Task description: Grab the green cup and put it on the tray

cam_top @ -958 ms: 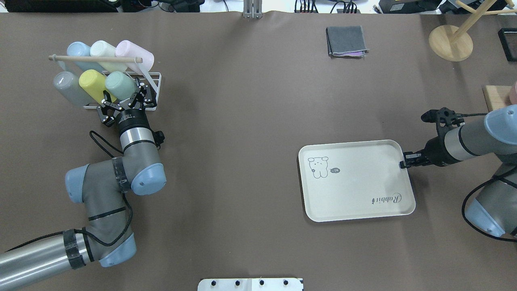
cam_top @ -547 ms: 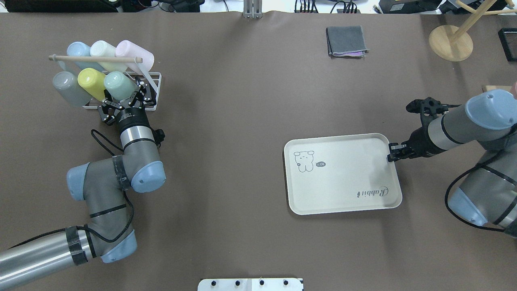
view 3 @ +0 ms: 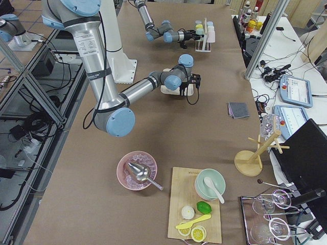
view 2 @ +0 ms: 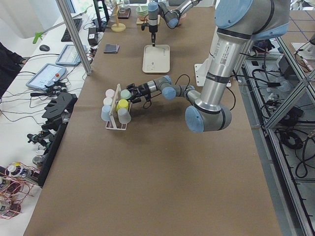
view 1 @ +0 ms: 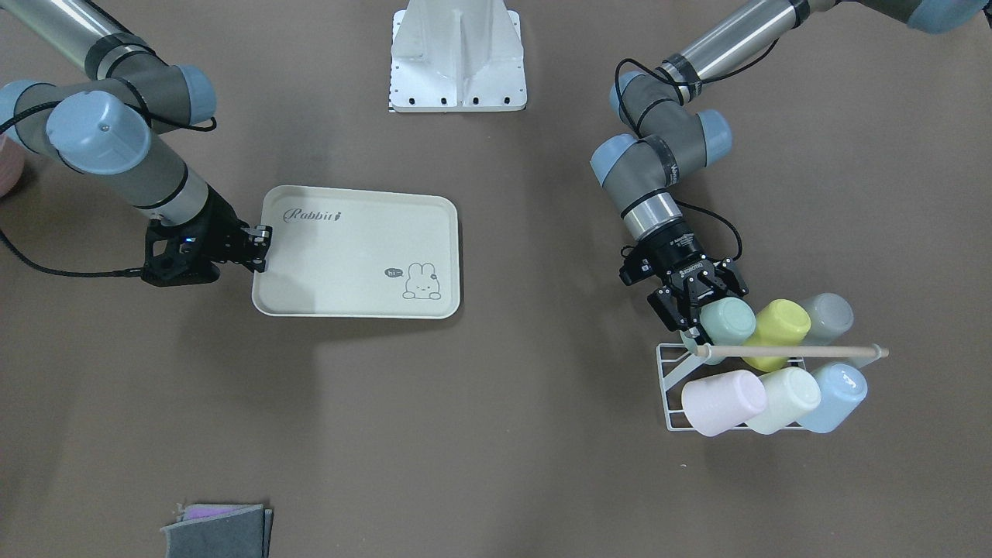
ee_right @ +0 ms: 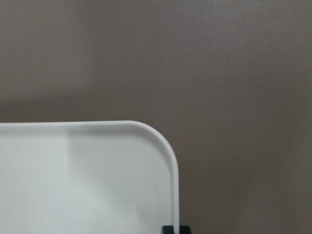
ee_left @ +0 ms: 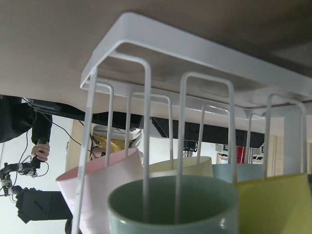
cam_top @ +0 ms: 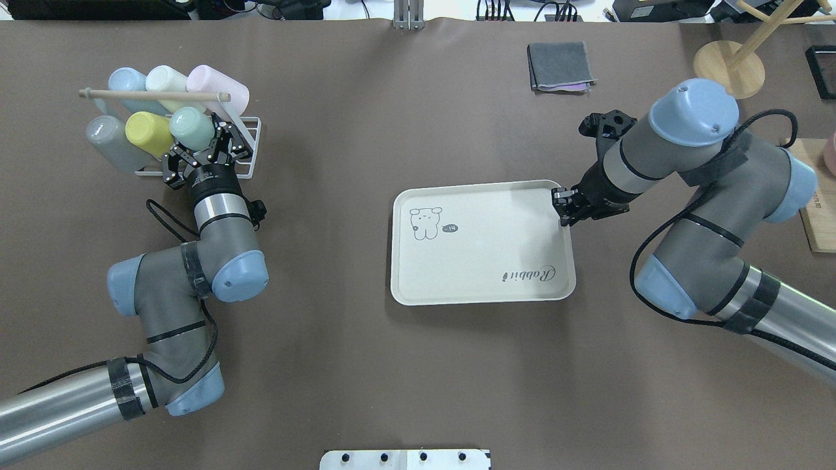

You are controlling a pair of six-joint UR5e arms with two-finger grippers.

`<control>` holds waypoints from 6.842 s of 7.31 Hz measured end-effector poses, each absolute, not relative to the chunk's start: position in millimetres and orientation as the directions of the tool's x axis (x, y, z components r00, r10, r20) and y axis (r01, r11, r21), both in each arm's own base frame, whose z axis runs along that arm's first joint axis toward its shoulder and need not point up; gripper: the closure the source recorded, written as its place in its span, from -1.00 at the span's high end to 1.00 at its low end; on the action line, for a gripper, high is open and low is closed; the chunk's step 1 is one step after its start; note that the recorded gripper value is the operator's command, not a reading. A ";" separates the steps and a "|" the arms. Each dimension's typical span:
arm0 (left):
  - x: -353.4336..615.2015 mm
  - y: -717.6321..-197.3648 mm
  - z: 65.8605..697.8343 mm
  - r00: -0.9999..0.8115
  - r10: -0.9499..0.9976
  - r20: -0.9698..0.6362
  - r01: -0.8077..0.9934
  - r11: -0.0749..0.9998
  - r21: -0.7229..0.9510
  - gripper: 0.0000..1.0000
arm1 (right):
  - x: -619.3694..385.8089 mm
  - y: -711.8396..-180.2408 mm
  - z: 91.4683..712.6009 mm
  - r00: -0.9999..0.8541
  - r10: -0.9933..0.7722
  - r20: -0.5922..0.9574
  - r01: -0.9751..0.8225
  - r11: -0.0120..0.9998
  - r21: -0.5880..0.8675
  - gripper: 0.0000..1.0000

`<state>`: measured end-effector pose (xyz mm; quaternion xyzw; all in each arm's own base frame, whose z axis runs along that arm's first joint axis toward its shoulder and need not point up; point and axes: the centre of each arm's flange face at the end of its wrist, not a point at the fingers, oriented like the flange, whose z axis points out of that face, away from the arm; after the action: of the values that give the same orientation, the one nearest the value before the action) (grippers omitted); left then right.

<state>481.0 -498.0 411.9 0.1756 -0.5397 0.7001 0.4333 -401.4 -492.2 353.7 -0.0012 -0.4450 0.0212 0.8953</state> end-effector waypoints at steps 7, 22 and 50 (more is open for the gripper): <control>452.9 -507.9 386.5 -0.603 0.351 0.716 -0.774 -0.041 -0.632 -0.96 | -474.4 -510.7 263.1 0.585 0.035 0.810 -0.105 0.994 0.033 -1.00; 322.8 -486.5 317.6 -0.497 0.146 0.855 -0.851 0.111 -0.513 -0.96 | -529.0 -488.2 283.2 0.634 0.029 0.773 -0.078 0.997 0.027 -1.00; 520.8 -464.7 276.2 0.204 0.832 -0.516 0.469 0.380 0.798 -1.00 | -33.0 -441.0 623.3 0.764 -0.123 0.633 0.080 0.992 0.097 1.00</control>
<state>520.8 -464.7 276.2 0.5331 0.6099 0.1611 0.5638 -33.0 -441.0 623.3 0.0323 -0.3392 -0.0541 0.9386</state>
